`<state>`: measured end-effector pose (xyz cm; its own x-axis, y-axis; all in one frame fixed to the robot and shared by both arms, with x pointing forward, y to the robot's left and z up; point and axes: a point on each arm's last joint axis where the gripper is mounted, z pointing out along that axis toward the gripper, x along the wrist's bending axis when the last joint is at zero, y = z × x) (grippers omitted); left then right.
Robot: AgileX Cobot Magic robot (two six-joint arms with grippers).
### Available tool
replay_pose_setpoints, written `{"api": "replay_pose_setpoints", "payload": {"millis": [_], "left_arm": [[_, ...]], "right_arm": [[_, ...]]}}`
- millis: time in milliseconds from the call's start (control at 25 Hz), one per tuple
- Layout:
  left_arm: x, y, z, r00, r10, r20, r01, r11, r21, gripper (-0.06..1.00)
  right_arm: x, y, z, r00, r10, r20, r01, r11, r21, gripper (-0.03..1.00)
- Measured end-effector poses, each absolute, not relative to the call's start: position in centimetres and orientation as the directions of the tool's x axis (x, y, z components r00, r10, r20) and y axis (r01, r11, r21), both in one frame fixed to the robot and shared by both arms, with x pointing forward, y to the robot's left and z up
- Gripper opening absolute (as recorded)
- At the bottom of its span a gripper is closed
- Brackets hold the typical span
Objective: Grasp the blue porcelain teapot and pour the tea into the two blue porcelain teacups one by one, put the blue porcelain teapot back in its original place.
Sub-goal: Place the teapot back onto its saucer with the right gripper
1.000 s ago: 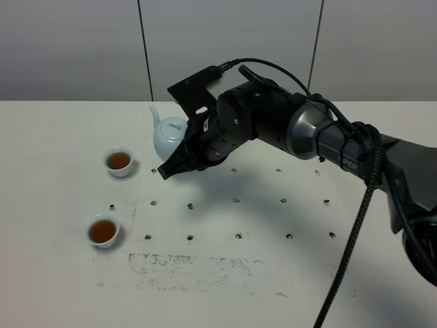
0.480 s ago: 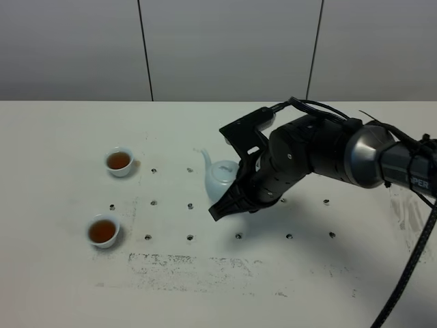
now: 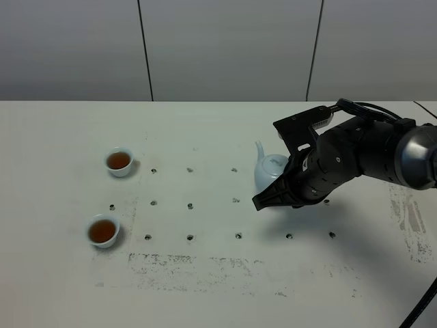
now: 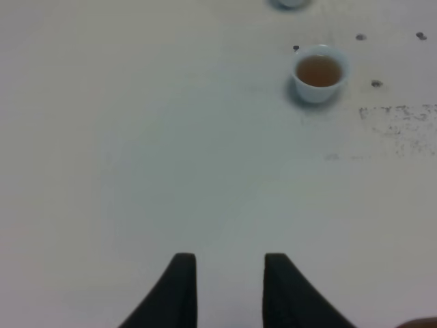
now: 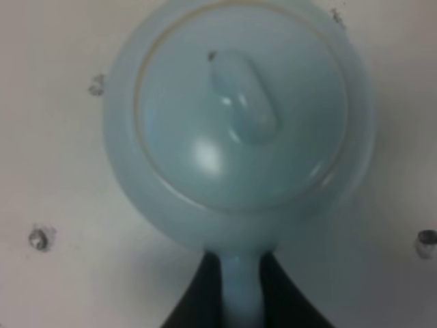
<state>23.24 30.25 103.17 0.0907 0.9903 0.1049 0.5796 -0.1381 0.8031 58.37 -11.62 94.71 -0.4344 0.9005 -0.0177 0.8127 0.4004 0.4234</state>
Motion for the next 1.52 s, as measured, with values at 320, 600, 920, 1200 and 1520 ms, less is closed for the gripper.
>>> {"api": "replay_pose_setpoints", "payload": {"millis": [320,600,920,1200,1520], "left_arm": [[23.2,30.3,103.2,0.091,0.99,0.105,0.58,-0.138,0.803,0.3],[23.2,30.3,103.2,0.091,0.99,0.105,0.58,-0.138,0.803,0.3],[23.2,30.3,103.2,0.091,0.99,0.105,0.58,-0.138,0.803,0.3],[23.2,30.3,103.2,0.091,0.99,0.105,0.58,-0.138,0.803,0.3],[23.2,30.3,103.2,0.091,0.99,0.105,0.58,-0.138,0.803,0.3]], "right_arm": [[58.8,-12.8,94.6,-0.394,0.919,-0.032,0.83,0.37,0.416,0.07],[58.2,-13.1,93.4,-0.396,0.918,-0.028,0.83,0.371,0.416,0.07],[58.4,-13.0,92.9,-0.397,0.917,-0.026,0.827,0.37,0.423,0.07],[58.6,-13.1,92.4,-0.394,0.919,-0.025,0.829,0.367,0.423,0.07],[58.7,-13.3,92.4,-0.389,0.921,-0.026,0.831,0.363,0.422,0.09]]}}
